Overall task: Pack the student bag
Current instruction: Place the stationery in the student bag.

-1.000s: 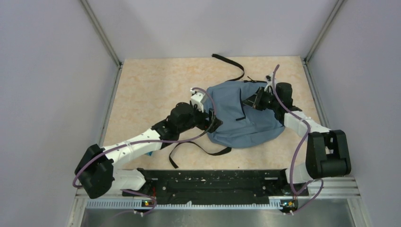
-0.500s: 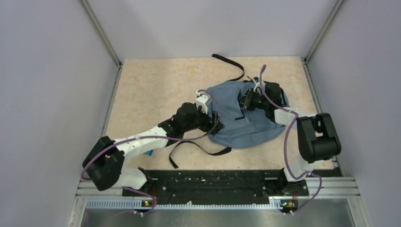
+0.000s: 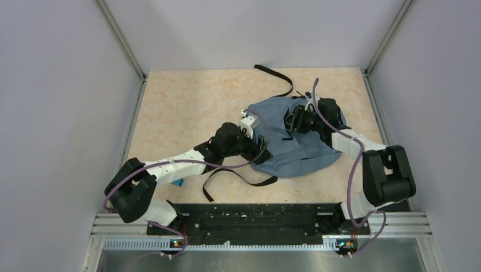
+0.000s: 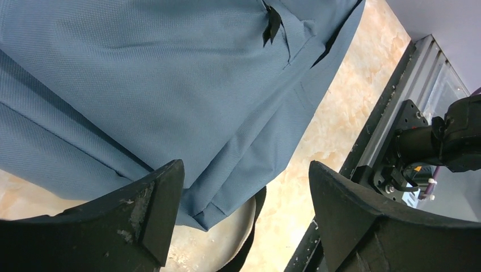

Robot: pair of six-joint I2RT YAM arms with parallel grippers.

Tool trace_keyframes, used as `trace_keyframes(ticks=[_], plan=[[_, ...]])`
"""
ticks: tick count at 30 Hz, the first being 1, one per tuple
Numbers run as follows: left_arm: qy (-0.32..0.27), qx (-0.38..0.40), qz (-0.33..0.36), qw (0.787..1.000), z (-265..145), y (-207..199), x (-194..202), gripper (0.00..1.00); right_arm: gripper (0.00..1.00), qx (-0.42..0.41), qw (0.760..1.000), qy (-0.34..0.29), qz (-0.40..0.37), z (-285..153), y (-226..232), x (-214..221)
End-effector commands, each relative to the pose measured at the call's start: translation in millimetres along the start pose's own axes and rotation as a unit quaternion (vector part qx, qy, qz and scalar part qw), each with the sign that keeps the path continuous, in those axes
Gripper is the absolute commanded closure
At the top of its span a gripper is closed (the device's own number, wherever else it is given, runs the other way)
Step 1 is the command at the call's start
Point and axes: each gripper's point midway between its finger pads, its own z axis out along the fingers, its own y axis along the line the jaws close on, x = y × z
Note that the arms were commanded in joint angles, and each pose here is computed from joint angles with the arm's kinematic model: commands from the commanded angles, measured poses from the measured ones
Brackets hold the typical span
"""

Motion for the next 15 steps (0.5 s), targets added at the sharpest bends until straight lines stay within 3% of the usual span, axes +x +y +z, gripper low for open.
trace_keyframes(ticks=[1, 9, 15], plan=[[-0.044, 0.034, 0.01, 0.998, 3, -19, -34, 0.15, 0.46, 0.041, 0.997, -0.041, -0.053, -27, 11, -20], [-0.043, 0.066, -0.002, 0.997, 16, -33, -40, 0.16, 0.34, 0.151, 0.982, -0.094, -0.07, -79, 0, -37], [-0.048, 0.09, -0.007, 0.995, 32, -48, -53, 0.17, 0.3, 0.167, 0.975, -0.119, -0.082, -112, 12, -36]])
